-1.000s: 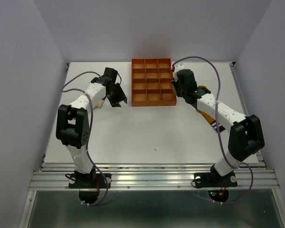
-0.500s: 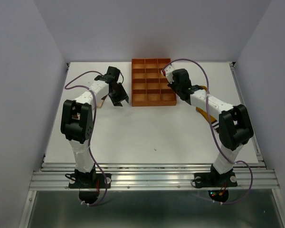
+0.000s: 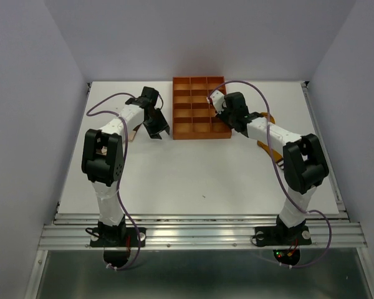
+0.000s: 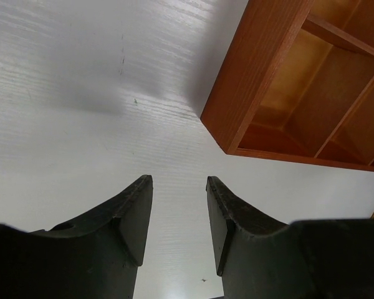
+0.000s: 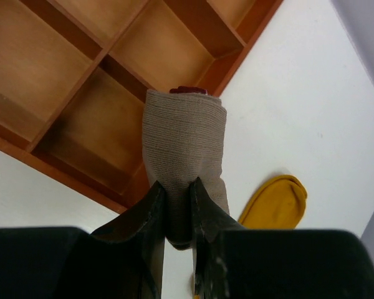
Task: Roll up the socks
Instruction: Place the sock in the storage box.
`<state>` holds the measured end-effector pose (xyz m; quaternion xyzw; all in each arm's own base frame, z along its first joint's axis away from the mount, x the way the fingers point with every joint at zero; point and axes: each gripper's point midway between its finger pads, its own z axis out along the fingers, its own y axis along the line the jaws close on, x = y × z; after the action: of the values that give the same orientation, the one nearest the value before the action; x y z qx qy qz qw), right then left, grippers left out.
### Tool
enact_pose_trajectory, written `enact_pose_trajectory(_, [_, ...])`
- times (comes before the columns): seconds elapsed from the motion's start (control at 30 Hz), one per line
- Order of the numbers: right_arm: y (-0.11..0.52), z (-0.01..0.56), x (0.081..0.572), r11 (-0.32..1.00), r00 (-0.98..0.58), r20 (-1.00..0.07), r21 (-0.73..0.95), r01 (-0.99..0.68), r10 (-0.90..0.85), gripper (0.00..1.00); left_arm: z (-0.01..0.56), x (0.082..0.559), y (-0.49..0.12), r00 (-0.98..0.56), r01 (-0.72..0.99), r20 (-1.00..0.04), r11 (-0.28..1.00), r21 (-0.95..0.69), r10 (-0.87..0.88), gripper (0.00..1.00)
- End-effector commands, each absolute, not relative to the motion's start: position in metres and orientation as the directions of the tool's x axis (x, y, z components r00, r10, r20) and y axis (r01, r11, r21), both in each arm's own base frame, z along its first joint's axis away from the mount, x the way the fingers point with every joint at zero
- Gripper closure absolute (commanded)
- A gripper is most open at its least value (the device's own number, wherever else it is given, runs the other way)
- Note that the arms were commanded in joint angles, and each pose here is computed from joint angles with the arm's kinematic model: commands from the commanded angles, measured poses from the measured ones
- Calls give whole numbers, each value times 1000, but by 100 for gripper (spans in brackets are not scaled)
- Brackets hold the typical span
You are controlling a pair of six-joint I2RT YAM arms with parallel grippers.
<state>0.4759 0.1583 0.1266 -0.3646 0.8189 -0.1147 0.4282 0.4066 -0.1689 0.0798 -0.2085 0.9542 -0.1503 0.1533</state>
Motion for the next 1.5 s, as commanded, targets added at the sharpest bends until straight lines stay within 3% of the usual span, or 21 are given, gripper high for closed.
enact_pose_trajectory(0.0, [174, 130, 485, 701, -329, -651, -461, -545, -684, 99, 93, 414, -173, -863, -337, -245, 865, -371, -442, 49])
enact_pose_trajectory(0.37, [197, 103, 477, 682, -350, -660, -346, -644, -665, 99, 88, 420, -174, -863, -342, -242, 865, -366, -443, 50])
enact_pose_trajectory(0.93, [212, 75, 468, 730, -471, -653, -189, -657, -593, 99, 109, 461, -201, -838, -255, -347, 864, -435, -422, 50])
enact_pose_trajectory(1.47, [215, 49, 457, 717, -523, -627, -85, -692, -578, 99, 87, 471, -205, -842, -270, -347, 879, -392, -413, 52])
